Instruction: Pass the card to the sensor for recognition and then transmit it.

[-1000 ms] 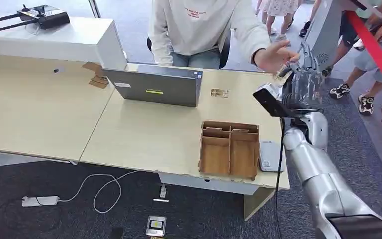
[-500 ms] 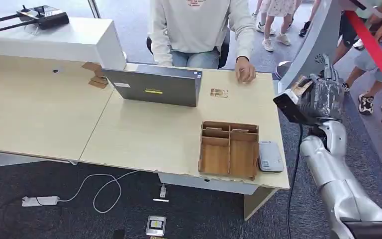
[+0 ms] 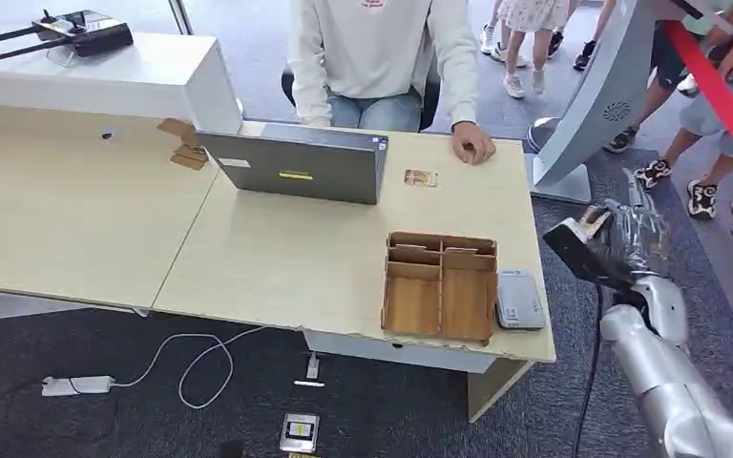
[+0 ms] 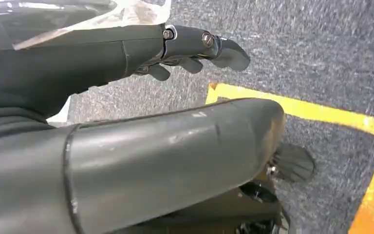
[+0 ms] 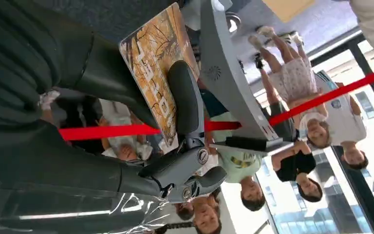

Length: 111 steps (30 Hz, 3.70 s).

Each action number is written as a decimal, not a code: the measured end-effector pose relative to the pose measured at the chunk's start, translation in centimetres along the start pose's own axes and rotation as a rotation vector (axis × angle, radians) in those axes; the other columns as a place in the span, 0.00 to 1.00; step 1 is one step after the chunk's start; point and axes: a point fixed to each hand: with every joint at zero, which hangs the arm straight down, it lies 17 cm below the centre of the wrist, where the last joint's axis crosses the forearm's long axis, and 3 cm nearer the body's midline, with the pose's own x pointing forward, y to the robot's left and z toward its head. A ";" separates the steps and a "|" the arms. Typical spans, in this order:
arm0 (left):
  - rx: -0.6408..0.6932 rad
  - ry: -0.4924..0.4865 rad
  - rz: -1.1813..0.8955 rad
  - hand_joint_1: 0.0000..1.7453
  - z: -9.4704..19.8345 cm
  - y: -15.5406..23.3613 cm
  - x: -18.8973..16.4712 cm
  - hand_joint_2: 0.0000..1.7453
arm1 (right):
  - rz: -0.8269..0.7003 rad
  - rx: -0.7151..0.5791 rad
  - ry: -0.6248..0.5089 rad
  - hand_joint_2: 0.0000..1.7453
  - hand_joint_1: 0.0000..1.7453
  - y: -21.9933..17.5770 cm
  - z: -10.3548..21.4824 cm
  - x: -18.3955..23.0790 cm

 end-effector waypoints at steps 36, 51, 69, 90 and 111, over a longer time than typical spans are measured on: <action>-0.036 0.028 0.022 0.00 0.6 -1.4 -0.3 0.00 | -0.037 0.243 -0.018 1.00 1.00 8.7 5.8 1.3; -0.030 0.042 0.037 0.00 0.5 -1.2 -0.6 0.00 | -0.048 0.323 -0.035 1.00 1.00 10.7 8.1 2.3; -0.029 0.051 0.063 0.00 0.6 -1.3 -0.7 0.00 | -0.016 0.362 -0.025 1.00 1.00 11.3 9.4 0.6; -0.035 0.008 0.060 0.00 0.5 -1.2 0.1 0.00 | -0.064 0.329 0.027 1.00 1.00 10.5 10.0 -1.2; -0.044 -0.052 0.011 0.00 0.2 -0.8 1.1 0.00 | -0.327 0.081 -0.044 1.00 1.00 2.3 2.3 4.0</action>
